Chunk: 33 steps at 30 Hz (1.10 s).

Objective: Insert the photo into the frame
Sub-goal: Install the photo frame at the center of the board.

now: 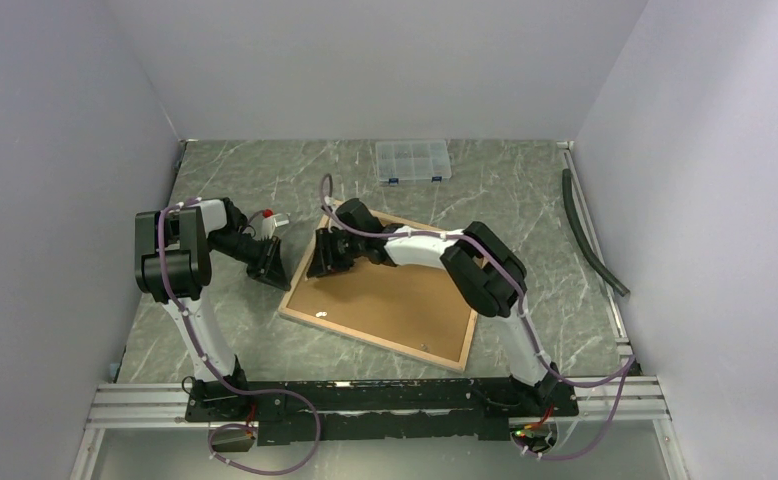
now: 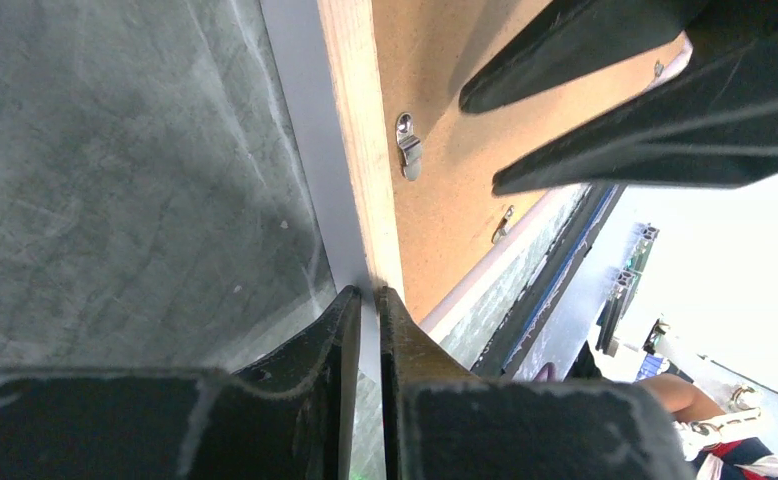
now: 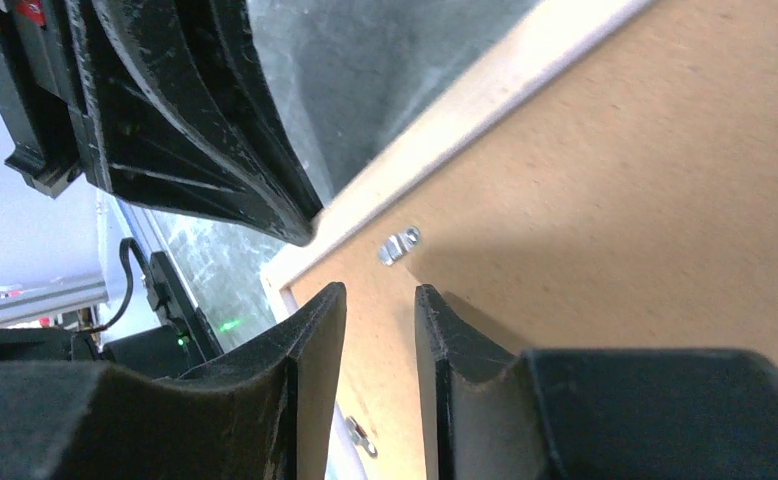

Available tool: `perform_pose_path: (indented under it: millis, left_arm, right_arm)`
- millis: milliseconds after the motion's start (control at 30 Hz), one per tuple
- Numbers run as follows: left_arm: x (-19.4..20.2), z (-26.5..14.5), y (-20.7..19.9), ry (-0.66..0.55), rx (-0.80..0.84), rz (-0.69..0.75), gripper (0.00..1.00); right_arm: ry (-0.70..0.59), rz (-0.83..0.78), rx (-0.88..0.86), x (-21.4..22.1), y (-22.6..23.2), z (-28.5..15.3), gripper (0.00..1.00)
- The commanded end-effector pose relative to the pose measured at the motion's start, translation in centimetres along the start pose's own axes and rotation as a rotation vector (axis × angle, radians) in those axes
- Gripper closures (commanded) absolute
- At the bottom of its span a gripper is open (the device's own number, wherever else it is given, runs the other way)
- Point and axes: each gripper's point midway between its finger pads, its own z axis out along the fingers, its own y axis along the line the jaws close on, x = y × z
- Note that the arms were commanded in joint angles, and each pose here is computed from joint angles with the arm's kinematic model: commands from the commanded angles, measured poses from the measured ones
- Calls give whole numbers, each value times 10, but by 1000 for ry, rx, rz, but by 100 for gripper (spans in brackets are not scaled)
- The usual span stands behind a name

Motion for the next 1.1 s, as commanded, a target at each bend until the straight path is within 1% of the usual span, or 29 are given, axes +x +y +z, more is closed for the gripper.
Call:
perform_pose_path:
  millis: [0, 133, 300, 600, 1067]
  left_arm:
    - [-11, 0, 2, -31, 8, 61, 84]
    - [-12, 0, 1, -35, 12, 61, 84]
    - [-12, 1, 1, -34, 13, 59, 85]
    - [-11, 0, 0, -34, 18, 58, 86]
    - [-12, 1, -3, -39, 31, 64, 87]
  right_arm:
    - [-31, -29, -24, -8, 10, -17, 64]
    - [-10, 1, -27, 0, 3, -8, 63]
    - [15, 2, -34, 4, 6, 7, 63]
    - [-31, -10, 9, -8, 2, 16, 65]
    - [-52, -9, 0, -15, 6, 23, 67]
